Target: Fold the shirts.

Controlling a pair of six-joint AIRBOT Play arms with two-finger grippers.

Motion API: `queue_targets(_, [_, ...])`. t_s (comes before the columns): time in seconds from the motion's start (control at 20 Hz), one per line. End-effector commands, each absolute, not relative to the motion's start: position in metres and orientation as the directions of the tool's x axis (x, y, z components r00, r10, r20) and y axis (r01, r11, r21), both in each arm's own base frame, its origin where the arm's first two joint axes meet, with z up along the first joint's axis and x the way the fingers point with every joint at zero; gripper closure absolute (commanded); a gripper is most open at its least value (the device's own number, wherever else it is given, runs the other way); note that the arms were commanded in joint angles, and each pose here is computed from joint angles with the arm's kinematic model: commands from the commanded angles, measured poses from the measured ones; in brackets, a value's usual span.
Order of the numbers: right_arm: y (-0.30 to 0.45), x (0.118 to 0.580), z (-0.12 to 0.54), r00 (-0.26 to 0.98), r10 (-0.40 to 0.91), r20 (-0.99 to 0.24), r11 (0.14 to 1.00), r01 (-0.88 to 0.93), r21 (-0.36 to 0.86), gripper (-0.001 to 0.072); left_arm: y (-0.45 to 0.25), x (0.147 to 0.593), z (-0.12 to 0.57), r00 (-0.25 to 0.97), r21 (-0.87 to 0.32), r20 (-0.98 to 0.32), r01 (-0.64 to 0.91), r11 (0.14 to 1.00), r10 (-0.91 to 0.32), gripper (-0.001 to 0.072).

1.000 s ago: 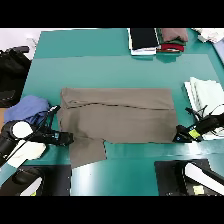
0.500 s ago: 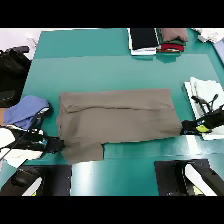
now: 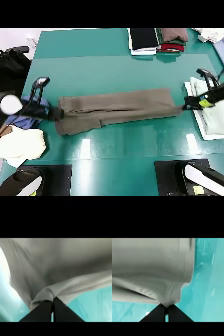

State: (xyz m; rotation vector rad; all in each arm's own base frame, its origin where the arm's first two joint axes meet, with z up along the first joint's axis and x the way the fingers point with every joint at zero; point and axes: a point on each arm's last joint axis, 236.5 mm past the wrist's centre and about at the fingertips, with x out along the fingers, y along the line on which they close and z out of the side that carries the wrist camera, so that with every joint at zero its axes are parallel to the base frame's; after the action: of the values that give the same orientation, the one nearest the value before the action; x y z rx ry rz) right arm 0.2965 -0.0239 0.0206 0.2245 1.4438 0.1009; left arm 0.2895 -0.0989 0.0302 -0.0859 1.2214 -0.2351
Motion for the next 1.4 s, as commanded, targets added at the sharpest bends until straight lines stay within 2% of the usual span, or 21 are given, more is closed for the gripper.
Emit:
queue_targets(0.0, [-0.015, 0.35, 0.015, 0.14, 0.214, -0.967, 0.974, 0.046, 0.222, 0.0691, -0.083, 0.36, 0.024, 0.412, -0.141, -0.893, 0.122, 0.982, -0.179, 0.0675])
queue_targets(0.3, [-0.001, 0.399, -0.004, 0.099, 0.228, -0.969, 0.973, 0.005, 0.229, 0.0687, -0.093, 0.406, -0.005, 0.441, -0.147, -0.876, 0.142, 0.979, -0.196, 0.0674])
queue_targets(0.35, [0.001, 0.405, -0.005, 0.104, 0.239, -0.965, 0.971, 0.005, 0.241, 0.0599, -0.093, 0.407, -0.005, 0.446, -0.148, -0.873, 0.142, 0.979, -0.196, 0.0667])
queue_targets(0.4, [0.004, 0.413, -0.003, 0.123, 0.265, -0.956, 0.963, 0.009, 0.268, 0.0446, -0.093, 0.407, -0.003, 0.447, -0.148, -0.872, 0.142, 0.979, -0.197, 0.0434])
queue_targets(0.45, [0.006, 0.422, 0.001, 0.152, 0.299, -0.942, 0.953, -0.006, 0.302, 0.0371, -0.094, 0.407, 0.0, 0.443, -0.153, -0.874, 0.135, 0.979, -0.198, 0.0263])
queue_targets(0.5, [0.01, 0.427, 0.005, 0.171, 0.342, -0.924, 0.939, -0.027, 0.343, 0.0332, -0.094, 0.407, 0.007, 0.437, -0.162, -0.877, 0.125, 0.979, -0.201, 0.0249])
queue_targets(0.55, [0.01, 0.429, 0.009, 0.189, 0.378, -0.906, 0.925, -0.04, 0.377, 0.0249, -0.095, 0.407, 0.014, 0.43, -0.168, -0.88, 0.121, 0.978, -0.204, 0.0249])
queue_targets(0.6, [0.007, 0.429, 0.009, 0.196, 0.396, -0.897, 0.917, -0.035, 0.398, 0.022, -0.097, 0.407, 0.022, 0.427, -0.175, -0.879, 0.124, 0.977, -0.211, 0.0249])
queue_targets(0.65, [-0.003, 0.424, 0.004, 0.186, 0.398, -0.898, 0.915, -0.011, 0.403, 0.022, -0.101, 0.407, 0.028, 0.423, -0.19, -0.877, 0.126, 0.974, -0.226, 0.0251])
queue_targets(0.7, [-0.014, 0.417, -0.002, 0.172, 0.4, -0.9, 0.912, 0.02, 0.409, 0.0219, -0.104, 0.407, 0.032, 0.424, -0.202, -0.874, 0.127, 0.971, -0.238, 0.0341])
queue_targets(0.75, [-0.026, 0.408, -0.011, 0.158, 0.403, -0.901, 0.907, 0.06, 0.417, 0.0189, -0.108, 0.407, 0.035, 0.42, -0.222, -0.871, 0.127, 0.967, -0.256, 0.0525])
queue_targets(0.8, [-0.038, 0.4, -0.021, 0.149, 0.407, -0.901, 0.9, 0.105, 0.424, 0.0188, -0.113, 0.406, 0.036, 0.418, -0.247, -0.865, 0.126, 0.961, -0.277, 0.0671])
queue_targets(0.95, [-0.052, 0.38, -0.052, 0.13, 0.477, -0.869, 0.85, 0.181, 0.494, 0.0188, -0.139, 0.409, 0.043, 0.433, -0.326, -0.83, 0.135, 0.936, -0.352, 0.0675])
queue_targets(1.2, [-0.012, 0.387, -0.084, 0.108, 0.651, -0.751, 0.722, 0.217, 0.657, 0.0191, -0.203, 0.405, 0.043, 0.437, -0.361, -0.792, 0.226, 0.905, -0.426, 0.0675])
queue_targets(1.25, [0.0, 0.39, -0.087, 0.099, 0.674, -0.733, 0.706, 0.206, 0.677, 0.0232, -0.217, 0.403, 0.037, 0.426, -0.373, -0.792, 0.229, 0.899, -0.437, 0.0675])
queue_targets(1.3, [0.011, 0.391, -0.089, 0.084, 0.683, -0.725, 0.707, 0.172, 0.686, 0.0319, -0.23, 0.402, 0.033, 0.42, -0.388, -0.787, 0.23, 0.892, -0.451, 0.0676])
queue_targets(1.35, [0.02, 0.392, -0.088, 0.063, 0.684, -0.726, 0.718, 0.119, 0.686, 0.0493, -0.244, 0.403, 0.028, 0.419, -0.404, -0.778, 0.239, 0.883, -0.469, 0.0676])
